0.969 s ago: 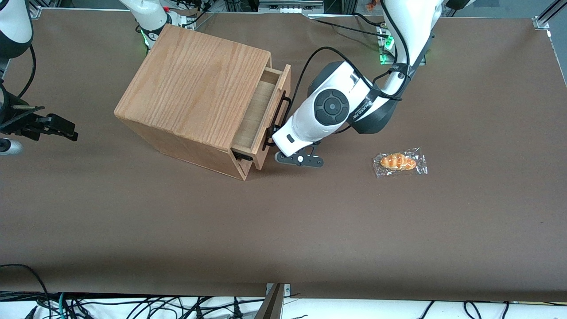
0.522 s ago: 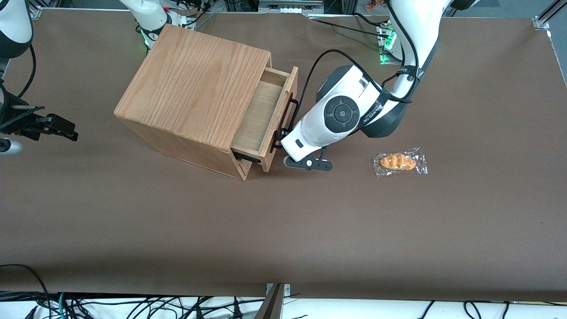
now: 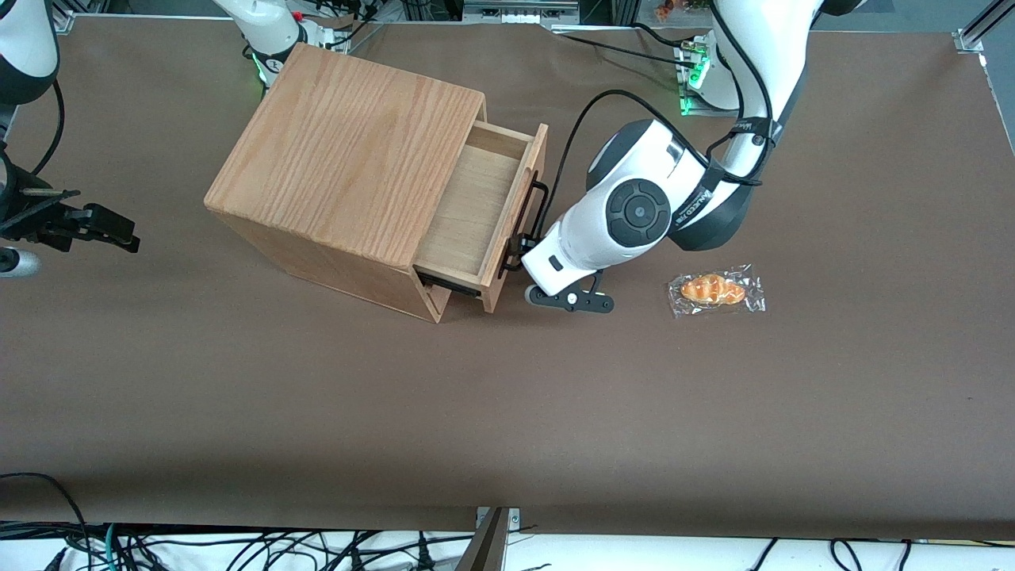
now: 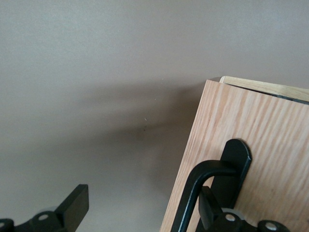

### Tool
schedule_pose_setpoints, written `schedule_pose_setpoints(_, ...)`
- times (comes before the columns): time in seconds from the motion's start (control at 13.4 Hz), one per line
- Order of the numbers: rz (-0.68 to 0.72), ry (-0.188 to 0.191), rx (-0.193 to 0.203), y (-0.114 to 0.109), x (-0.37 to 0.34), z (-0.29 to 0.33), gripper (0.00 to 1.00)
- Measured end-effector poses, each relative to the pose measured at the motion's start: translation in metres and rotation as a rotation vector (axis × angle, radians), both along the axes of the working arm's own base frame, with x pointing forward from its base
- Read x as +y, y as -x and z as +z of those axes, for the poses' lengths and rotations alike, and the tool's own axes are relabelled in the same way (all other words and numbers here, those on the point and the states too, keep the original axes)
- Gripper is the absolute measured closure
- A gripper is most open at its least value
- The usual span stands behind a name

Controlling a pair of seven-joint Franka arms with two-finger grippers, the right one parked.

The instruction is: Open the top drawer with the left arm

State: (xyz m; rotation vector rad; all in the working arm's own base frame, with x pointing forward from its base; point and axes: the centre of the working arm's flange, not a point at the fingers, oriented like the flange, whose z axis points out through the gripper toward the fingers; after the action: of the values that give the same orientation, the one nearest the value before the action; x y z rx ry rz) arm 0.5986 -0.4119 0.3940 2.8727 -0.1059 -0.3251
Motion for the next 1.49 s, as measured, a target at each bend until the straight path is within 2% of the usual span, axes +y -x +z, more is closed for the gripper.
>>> schedule_pose_setpoints(0.6, -0.015, 0.004, 0.007, -0.001, 0.003, 0.003, 0.00)
schedule_pose_setpoints(1.04, 0.004, -0.021, 0.029, -0.002, 0.044, 0.055, 0.00)
schedule_pose_setpoints(1.27, 0.043, -0.029, 0.019, -0.010, 0.076, 0.080, 0.00)
schedule_pose_setpoints(1.49, 0.118, -0.048, 0.018, -0.028, 0.132, 0.099, 0.00)
